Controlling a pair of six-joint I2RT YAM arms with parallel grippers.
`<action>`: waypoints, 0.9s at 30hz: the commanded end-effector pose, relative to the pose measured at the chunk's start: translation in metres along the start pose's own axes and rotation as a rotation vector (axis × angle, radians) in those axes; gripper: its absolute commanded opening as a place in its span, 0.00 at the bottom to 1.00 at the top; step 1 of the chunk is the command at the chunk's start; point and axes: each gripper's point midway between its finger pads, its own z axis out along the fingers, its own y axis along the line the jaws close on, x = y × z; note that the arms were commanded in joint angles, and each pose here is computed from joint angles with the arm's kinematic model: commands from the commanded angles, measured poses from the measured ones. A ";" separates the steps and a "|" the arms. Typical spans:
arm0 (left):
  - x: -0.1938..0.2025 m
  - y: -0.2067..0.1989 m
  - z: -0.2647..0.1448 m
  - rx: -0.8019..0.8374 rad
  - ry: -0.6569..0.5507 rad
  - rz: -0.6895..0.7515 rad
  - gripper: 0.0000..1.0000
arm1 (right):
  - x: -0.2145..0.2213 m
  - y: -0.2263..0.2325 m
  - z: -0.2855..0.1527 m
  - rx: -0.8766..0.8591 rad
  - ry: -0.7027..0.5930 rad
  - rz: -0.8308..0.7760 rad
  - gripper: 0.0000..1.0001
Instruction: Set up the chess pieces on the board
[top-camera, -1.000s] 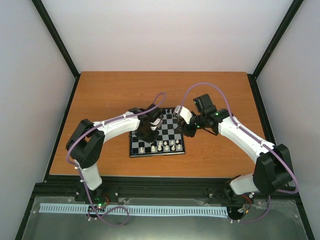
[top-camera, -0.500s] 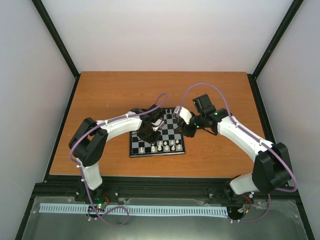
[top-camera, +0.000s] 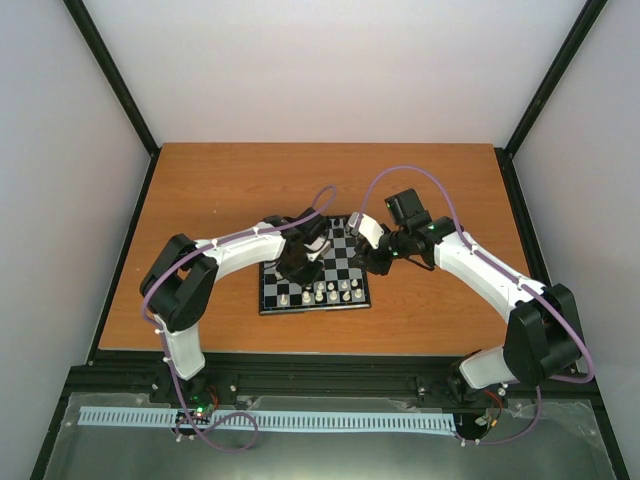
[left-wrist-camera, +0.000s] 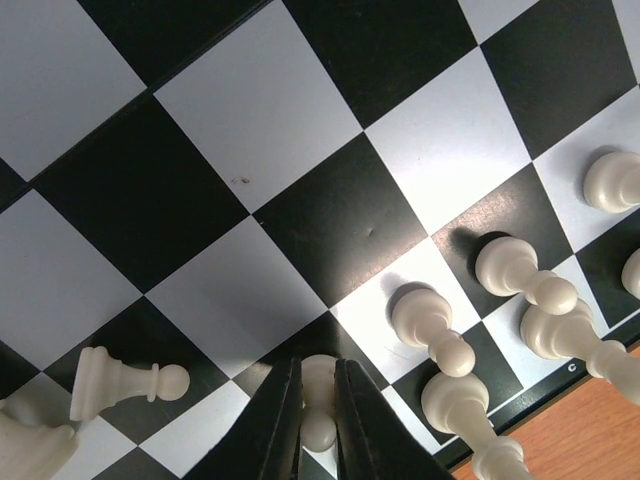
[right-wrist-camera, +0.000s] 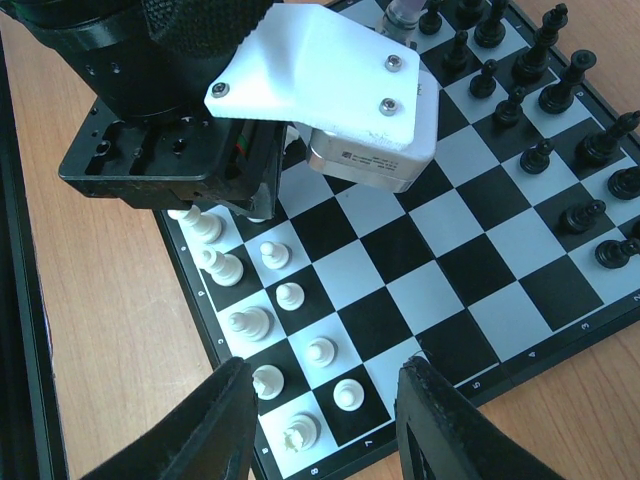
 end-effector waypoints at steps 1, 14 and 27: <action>-0.006 -0.007 -0.004 0.012 -0.014 0.024 0.13 | -0.001 -0.001 0.000 -0.012 -0.003 -0.003 0.39; 0.007 -0.008 -0.005 0.005 0.004 0.029 0.10 | 0.001 -0.002 0.001 -0.011 0.003 -0.001 0.38; 0.005 -0.003 -0.010 -0.023 -0.014 0.015 0.21 | 0.001 -0.002 0.002 -0.012 0.004 0.001 0.39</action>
